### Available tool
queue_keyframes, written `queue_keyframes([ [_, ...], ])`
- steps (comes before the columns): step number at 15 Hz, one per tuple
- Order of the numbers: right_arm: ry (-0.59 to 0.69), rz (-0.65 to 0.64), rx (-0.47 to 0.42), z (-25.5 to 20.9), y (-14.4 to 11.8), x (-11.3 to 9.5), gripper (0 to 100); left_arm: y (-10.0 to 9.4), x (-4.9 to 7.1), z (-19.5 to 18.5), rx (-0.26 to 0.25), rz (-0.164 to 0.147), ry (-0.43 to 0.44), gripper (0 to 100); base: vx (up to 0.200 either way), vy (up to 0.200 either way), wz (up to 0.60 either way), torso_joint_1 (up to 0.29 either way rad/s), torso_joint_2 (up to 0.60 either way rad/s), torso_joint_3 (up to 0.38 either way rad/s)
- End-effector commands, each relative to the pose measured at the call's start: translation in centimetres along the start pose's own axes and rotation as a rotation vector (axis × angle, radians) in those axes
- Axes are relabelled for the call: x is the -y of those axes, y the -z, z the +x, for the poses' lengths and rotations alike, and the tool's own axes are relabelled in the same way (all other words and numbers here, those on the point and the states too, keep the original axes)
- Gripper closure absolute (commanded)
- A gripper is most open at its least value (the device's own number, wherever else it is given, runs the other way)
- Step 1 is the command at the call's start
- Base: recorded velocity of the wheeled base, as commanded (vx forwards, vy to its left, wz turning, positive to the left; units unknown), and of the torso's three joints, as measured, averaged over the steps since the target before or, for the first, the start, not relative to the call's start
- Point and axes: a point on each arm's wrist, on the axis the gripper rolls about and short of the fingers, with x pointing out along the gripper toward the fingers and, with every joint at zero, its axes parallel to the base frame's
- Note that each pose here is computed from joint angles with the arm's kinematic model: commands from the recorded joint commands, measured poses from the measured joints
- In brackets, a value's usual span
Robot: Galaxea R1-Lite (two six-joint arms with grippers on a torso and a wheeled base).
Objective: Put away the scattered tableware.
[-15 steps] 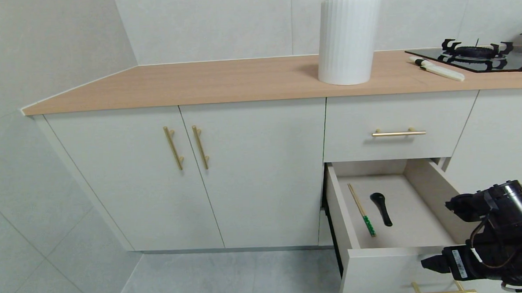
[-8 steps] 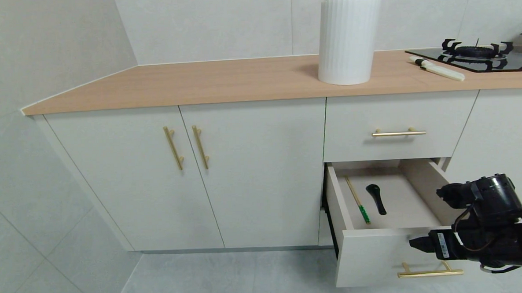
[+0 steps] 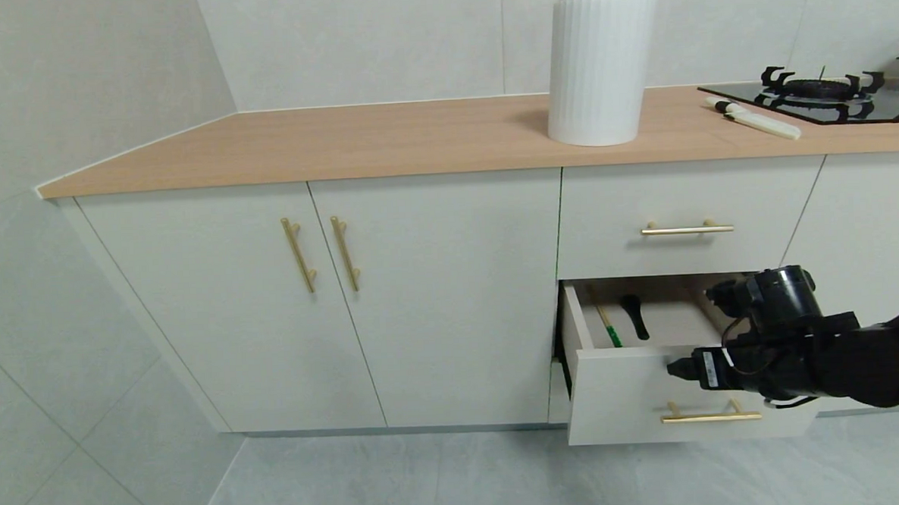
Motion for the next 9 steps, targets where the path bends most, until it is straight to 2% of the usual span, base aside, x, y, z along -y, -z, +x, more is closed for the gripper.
queue_keyframes([
  [1, 0.016, 0.014, 0.001, 1.8, -0.8, 0.5, 0, 0.0, 0.0, 0.0, 0.0, -0.001, -0.001, 0, 0.0, 0.0, 0.0, 0.0, 0.0, 0.0],
  [5, 0.047, 0.015, 0.052, 4.1, -3.0, 1.9, 0, 0.0, 0.0, 0.0, 0.0, -0.001, -0.001, 0, 0.0, 0.0, 0.0, 0.0, 0.0, 0.0],
  [9, 0.058, 0.022, 0.109, 6.6, -4.6, 2.4, 0, 0.0, 0.0, 0.0, 0.0, 0.0, -0.001, 0, 0.0, 0.0, 0.0, 0.0, 0.0, 0.0],
])
